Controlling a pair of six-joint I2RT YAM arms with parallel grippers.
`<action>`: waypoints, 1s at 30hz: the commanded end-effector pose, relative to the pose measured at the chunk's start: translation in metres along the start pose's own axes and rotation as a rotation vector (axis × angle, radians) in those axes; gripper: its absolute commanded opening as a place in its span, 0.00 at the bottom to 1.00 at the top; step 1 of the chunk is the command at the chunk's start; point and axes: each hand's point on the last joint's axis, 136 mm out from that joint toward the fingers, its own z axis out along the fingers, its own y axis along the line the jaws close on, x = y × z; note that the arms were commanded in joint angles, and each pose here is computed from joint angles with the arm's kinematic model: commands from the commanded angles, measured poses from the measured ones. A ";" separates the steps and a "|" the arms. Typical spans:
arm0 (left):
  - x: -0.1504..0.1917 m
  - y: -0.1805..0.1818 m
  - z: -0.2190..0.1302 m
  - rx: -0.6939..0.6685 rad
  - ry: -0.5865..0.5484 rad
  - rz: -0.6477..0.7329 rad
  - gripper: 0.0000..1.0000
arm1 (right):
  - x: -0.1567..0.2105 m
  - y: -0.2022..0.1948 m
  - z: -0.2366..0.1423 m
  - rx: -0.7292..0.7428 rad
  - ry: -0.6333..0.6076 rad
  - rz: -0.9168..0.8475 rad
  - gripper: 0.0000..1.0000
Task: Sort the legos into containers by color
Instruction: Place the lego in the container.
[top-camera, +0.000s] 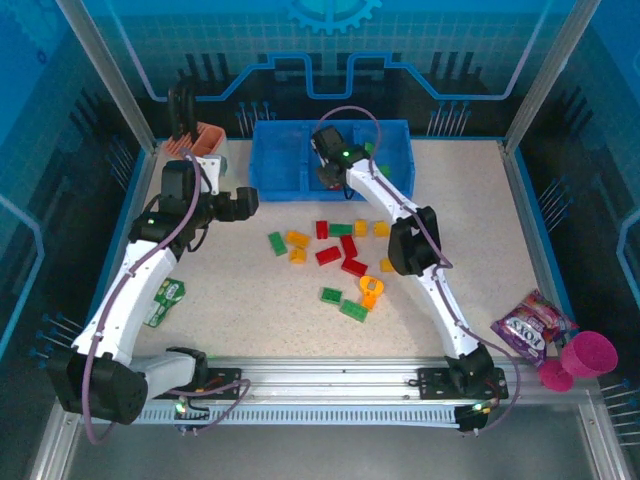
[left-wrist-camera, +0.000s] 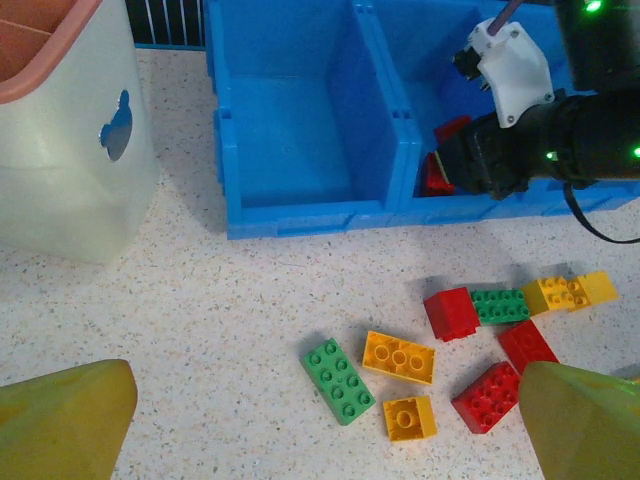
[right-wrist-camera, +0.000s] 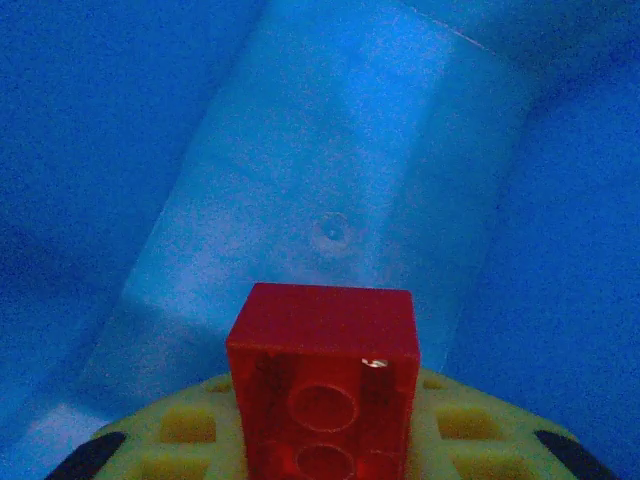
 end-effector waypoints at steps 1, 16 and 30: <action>-0.004 -0.001 -0.002 0.002 -0.015 0.016 0.99 | -0.006 -0.009 0.004 0.001 -0.016 -0.001 0.23; -0.003 -0.002 0.001 0.014 -0.001 0.007 0.99 | -0.046 -0.012 -0.040 0.006 -0.161 0.035 0.45; -0.005 -0.003 -0.002 0.013 -0.010 0.012 0.99 | -0.031 -0.048 -0.163 0.035 -0.176 0.058 0.47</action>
